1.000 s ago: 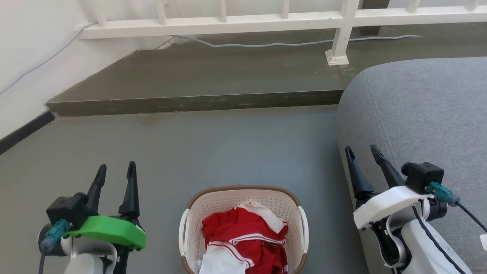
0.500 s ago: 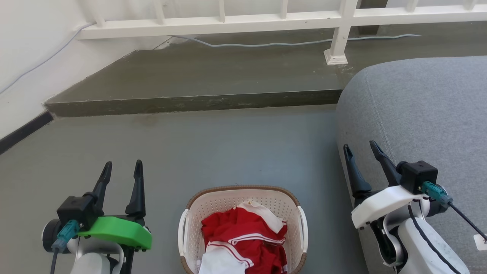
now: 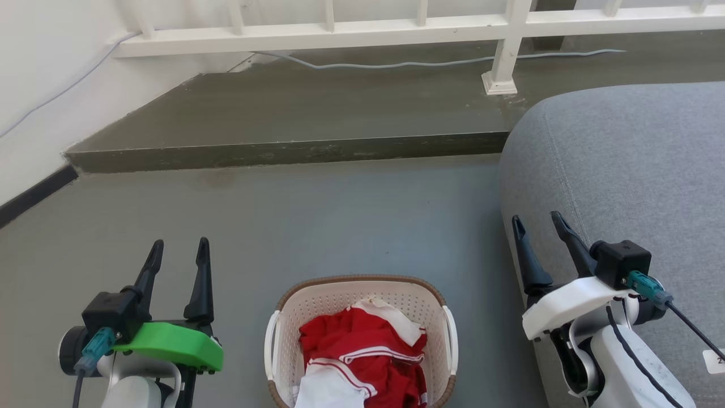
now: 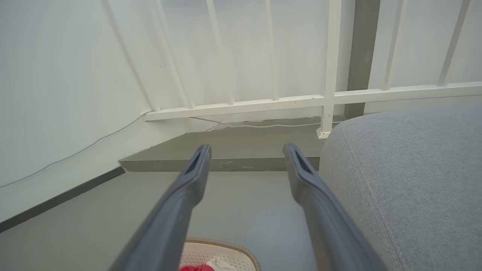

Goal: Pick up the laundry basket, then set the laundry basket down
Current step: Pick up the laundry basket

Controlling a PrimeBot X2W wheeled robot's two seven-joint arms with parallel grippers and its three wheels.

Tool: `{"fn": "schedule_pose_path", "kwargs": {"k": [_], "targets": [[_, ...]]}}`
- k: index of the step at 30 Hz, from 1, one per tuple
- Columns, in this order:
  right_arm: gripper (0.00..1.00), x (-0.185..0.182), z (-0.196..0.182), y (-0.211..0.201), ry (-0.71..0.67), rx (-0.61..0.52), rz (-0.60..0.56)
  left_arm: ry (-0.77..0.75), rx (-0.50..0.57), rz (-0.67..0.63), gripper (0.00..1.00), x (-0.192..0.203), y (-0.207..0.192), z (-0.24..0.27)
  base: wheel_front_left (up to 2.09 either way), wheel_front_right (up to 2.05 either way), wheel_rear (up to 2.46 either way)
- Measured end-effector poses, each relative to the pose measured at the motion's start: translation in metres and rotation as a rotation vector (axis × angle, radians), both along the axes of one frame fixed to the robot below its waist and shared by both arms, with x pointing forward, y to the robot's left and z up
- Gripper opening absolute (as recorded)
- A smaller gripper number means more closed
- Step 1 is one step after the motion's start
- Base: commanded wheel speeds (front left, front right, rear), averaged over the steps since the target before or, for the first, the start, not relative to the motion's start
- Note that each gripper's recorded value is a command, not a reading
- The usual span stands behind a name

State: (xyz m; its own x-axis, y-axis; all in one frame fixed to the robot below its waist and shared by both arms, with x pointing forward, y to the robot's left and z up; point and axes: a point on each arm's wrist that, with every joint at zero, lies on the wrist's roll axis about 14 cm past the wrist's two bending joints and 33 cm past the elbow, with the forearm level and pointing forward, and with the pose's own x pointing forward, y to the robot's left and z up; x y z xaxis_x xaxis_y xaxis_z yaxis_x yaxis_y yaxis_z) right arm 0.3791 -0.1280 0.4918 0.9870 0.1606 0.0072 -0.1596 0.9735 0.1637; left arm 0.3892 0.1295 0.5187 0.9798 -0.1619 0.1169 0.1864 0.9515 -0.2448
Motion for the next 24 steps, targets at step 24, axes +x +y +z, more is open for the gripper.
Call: {"fn": "schedule_pose_path", "kwargs": {"k": [24], "targets": [[1.00,0.011,-0.083,-0.017,0.243,-0.004,-0.067,0.133,-0.017,-0.045,1.00,0.042,-0.014,-0.053,0.00,0.00,0.00]]}}
